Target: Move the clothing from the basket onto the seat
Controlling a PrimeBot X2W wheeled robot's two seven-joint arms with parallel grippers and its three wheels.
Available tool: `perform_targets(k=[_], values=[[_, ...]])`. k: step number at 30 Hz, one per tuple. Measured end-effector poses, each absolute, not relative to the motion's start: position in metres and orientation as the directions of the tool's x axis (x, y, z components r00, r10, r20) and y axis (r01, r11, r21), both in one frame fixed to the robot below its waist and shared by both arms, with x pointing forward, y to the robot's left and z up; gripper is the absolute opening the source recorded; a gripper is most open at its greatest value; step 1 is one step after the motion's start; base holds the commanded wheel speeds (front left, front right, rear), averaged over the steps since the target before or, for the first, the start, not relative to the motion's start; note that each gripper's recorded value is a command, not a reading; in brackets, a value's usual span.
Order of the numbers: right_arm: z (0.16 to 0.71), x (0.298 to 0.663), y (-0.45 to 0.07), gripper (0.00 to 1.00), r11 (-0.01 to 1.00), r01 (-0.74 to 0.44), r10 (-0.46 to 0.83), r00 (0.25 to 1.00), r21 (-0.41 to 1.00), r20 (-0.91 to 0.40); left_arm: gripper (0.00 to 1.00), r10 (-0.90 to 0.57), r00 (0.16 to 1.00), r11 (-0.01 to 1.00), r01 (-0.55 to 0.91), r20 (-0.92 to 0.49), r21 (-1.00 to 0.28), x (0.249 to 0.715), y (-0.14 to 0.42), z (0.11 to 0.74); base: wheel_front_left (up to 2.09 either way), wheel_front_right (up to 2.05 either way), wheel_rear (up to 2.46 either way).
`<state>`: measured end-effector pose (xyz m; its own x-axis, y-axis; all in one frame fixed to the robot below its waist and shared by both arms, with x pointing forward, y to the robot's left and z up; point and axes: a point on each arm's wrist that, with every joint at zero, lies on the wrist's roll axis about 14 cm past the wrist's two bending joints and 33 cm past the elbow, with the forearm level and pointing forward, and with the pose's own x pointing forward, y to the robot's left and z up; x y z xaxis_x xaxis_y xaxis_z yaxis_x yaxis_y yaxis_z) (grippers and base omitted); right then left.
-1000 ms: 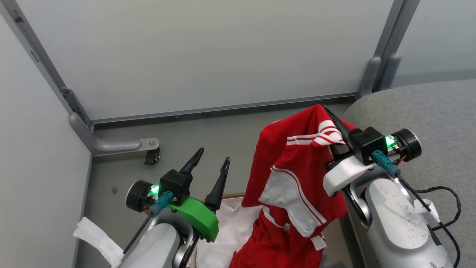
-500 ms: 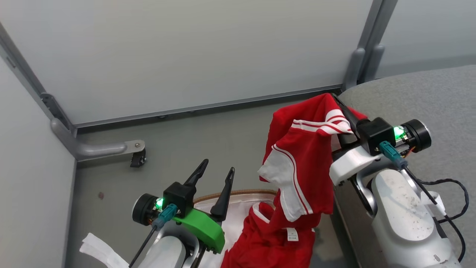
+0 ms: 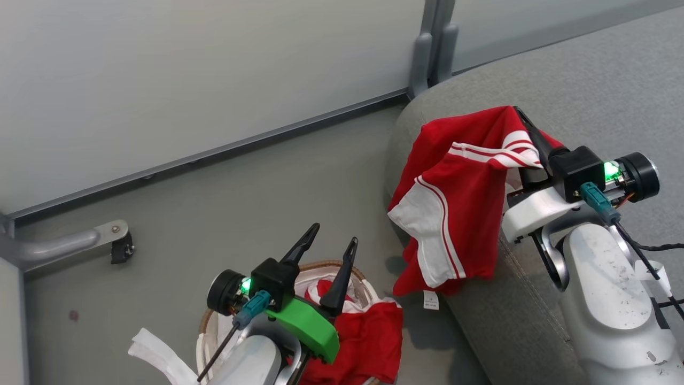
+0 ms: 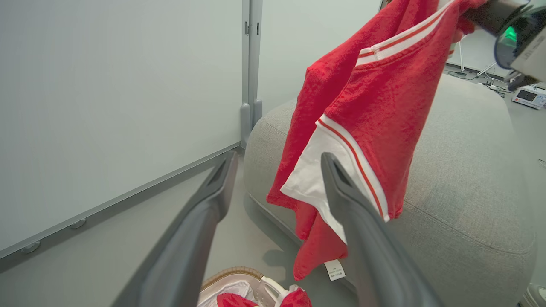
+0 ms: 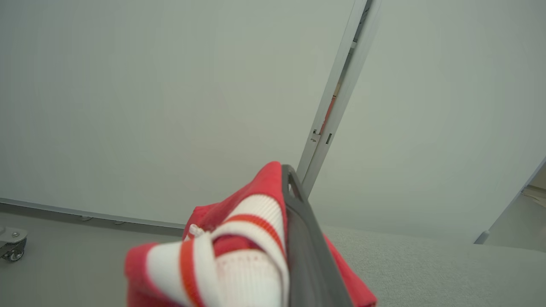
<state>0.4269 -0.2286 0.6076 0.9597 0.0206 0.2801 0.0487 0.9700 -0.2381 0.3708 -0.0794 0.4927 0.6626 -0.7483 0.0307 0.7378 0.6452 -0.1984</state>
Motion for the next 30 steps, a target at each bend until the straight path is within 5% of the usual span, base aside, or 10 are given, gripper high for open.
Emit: perform_targets(k=[11,30], values=[[0.624,0.444,-0.274,0.00,0.949,0.157,-0.066,0.946,-0.273,0.316,1.00,-0.818,0.574,0.546,0.798,0.045,-0.256,0.373,-0.114,0.484,0.00,0.00,0.00],[0.772,0.545,-0.357,0.00,0.813,0.398,-0.094,0.810,-0.425,0.579,1.00,-0.752,0.659,0.623,0.717,0.011,-0.315,0.426,-0.084,0.445,0.00,0.00,0.00]])
